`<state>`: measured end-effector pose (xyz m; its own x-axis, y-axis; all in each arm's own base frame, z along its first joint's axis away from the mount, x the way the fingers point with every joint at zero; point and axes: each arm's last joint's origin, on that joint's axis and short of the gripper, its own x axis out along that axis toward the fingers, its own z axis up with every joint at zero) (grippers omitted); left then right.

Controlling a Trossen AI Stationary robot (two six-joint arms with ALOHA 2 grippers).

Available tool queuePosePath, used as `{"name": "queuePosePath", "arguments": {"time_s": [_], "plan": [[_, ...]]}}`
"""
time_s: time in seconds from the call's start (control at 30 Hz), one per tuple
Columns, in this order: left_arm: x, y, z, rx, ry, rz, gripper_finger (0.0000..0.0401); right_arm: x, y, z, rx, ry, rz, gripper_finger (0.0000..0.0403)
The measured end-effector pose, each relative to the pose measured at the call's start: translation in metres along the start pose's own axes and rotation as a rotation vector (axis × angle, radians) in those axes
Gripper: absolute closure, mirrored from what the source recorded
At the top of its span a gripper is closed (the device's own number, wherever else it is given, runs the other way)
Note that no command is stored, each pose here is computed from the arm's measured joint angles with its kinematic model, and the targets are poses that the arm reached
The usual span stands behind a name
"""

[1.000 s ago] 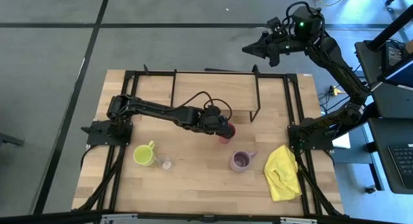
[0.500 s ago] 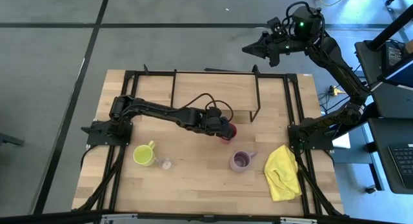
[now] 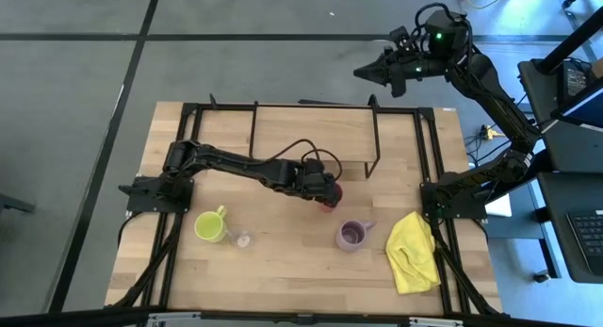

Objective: Stack small to large cups/mugs on shelf
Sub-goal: Put the pink cup on the shelf

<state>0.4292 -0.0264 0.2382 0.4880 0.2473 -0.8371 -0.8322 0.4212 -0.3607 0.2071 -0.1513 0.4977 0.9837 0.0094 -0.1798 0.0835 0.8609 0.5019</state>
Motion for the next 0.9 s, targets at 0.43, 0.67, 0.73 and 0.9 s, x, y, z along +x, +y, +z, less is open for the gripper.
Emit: {"name": "queuePosePath", "arguments": {"time_s": [0.43, 0.67, 0.73, 0.9], "plan": [[0.0, 0.001, -0.001, 0.055, 0.01, 0.007, 0.0394, 0.0, -0.001, -0.001, -0.012, 0.007, -0.015, 0.0389], [-0.011, 0.0, 0.0, 0.06, 0.017, -0.018, 0.0397, 0.0, -0.001, -0.001, -0.013, 0.007, -0.015, 0.0389], [-0.026, -0.001, 0.004, 0.056, 0.008, -0.036, 0.0398, 0.0, -0.001, -0.001, -0.014, 0.006, -0.017, 0.0389], [-0.089, 0.0, 0.019, 0.109, -0.022, 0.034, 0.0399, 0.0, -0.002, -0.001, -0.017, -0.002, -0.039, 0.0389]]}}
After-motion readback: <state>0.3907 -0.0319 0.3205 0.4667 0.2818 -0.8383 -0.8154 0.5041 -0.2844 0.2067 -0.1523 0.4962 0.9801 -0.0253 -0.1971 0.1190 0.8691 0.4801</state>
